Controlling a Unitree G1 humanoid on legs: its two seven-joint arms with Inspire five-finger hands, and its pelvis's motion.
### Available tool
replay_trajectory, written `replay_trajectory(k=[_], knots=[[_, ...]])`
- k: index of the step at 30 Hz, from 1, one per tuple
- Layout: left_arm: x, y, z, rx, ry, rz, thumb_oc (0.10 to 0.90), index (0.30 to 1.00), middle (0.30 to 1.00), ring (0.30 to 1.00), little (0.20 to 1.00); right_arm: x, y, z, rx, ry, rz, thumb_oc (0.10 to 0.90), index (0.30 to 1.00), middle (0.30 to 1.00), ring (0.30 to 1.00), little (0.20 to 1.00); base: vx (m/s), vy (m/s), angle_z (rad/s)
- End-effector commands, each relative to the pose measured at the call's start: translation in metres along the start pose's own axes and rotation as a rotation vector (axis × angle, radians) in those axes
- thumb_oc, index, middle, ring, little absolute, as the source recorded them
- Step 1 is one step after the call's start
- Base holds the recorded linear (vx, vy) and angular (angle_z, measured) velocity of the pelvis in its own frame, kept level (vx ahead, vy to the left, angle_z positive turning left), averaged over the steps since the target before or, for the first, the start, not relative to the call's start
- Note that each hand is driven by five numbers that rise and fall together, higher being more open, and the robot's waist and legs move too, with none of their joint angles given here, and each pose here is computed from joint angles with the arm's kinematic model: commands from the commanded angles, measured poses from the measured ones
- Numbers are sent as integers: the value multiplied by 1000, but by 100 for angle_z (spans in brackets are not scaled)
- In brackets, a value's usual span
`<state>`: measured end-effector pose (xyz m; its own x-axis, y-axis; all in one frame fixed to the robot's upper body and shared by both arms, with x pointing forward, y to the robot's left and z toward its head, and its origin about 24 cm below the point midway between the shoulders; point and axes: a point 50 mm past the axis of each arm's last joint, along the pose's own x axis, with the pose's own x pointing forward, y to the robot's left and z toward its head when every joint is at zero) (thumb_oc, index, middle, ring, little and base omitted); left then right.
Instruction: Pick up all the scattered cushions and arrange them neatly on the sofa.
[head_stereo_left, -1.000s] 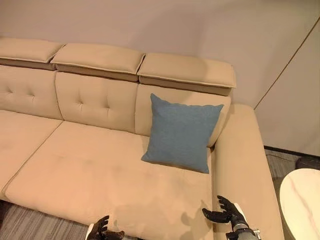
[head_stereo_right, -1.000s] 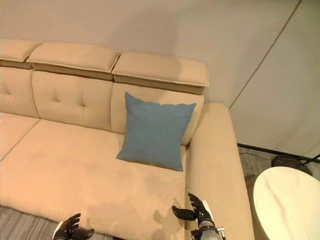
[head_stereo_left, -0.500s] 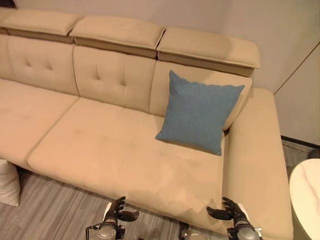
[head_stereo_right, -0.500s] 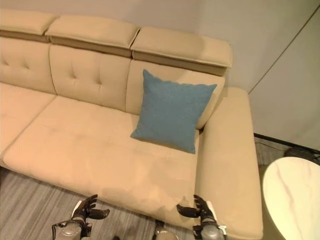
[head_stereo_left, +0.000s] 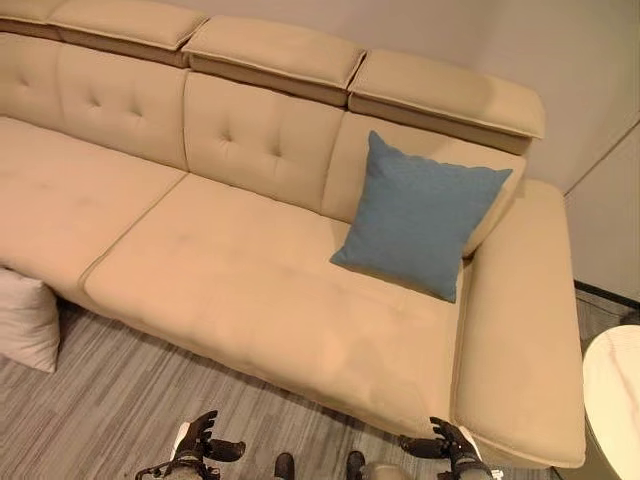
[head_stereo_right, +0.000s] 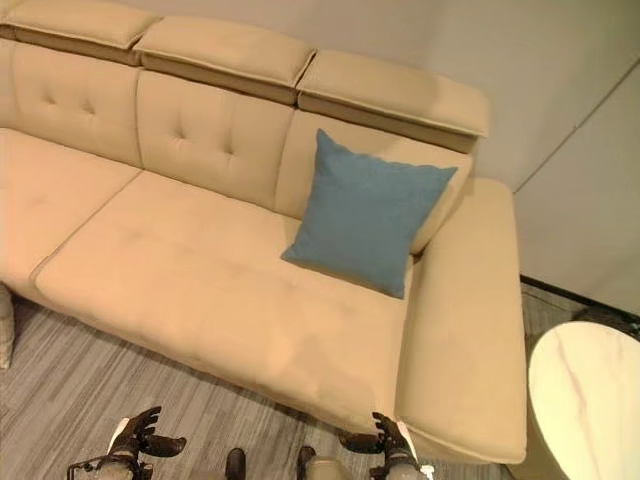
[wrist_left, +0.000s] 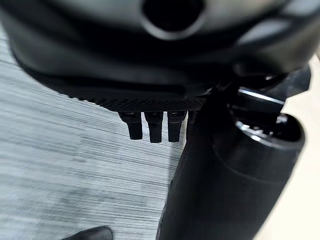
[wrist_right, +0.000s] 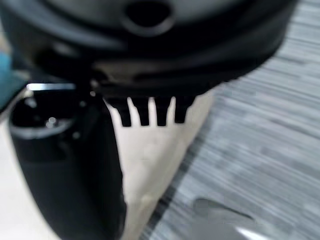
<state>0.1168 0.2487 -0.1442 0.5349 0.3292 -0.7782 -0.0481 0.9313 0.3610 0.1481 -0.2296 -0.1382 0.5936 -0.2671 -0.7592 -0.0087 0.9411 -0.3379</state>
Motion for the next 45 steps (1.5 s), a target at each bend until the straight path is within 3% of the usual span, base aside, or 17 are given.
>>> replay_trajectory(k=[1,9,18,23,30,35,45], knots=[[5,9,19,-7,-73,48,800,900,900,900,900,3,-12,16,5,-80,-44,800,900,900,900,900,-97,-163,-4],[7,-2,36,-34,-117,28,800,900,900,900,900,4,-20,23,8,-101,-78,800,900,900,900,900,-188,-90,45],[5,-8,21,3,-66,4,800,900,900,900,900,2,-16,9,8,-55,-64,800,900,900,900,900,-48,50,100],[2,-1,4,6,2,16,800,900,900,900,900,3,-2,9,-87,-36,-18,800,900,900,900,900,29,145,59],[5,15,7,1,-10,67,800,900,900,900,900,4,7,21,-58,-73,5,800,900,900,900,900,-14,47,62],[7,14,15,19,-33,54,800,900,900,900,900,4,5,18,-61,-61,5,800,900,900,900,900,78,-76,96],[-1,15,-14,-58,73,84,800,900,900,900,900,1,-9,5,-39,-34,-50,800,900,900,900,900,53,-41,92]])
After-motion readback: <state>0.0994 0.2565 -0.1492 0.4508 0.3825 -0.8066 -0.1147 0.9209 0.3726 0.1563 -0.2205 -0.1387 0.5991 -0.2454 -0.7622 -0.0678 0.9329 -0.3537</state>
